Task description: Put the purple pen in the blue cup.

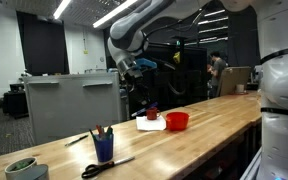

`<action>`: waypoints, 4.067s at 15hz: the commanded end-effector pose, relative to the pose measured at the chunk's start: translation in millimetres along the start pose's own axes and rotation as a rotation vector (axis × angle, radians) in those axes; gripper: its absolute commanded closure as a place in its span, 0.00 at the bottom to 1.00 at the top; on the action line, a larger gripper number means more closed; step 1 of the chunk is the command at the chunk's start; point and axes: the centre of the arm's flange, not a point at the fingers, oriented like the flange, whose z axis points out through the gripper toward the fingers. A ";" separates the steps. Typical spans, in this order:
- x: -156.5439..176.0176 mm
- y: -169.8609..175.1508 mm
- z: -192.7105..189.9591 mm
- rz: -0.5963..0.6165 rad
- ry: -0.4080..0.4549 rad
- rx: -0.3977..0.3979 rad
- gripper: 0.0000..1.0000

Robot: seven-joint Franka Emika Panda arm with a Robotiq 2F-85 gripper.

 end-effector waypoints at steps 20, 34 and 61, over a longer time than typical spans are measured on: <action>-15.2 -115.7 -6.0 -0.247 -0.072 -0.781 0.97; 5.7 -139.1 -0.7 -0.322 -0.059 -0.885 0.97; 114.7 -200.8 58.9 -0.798 -0.427 -1.354 0.97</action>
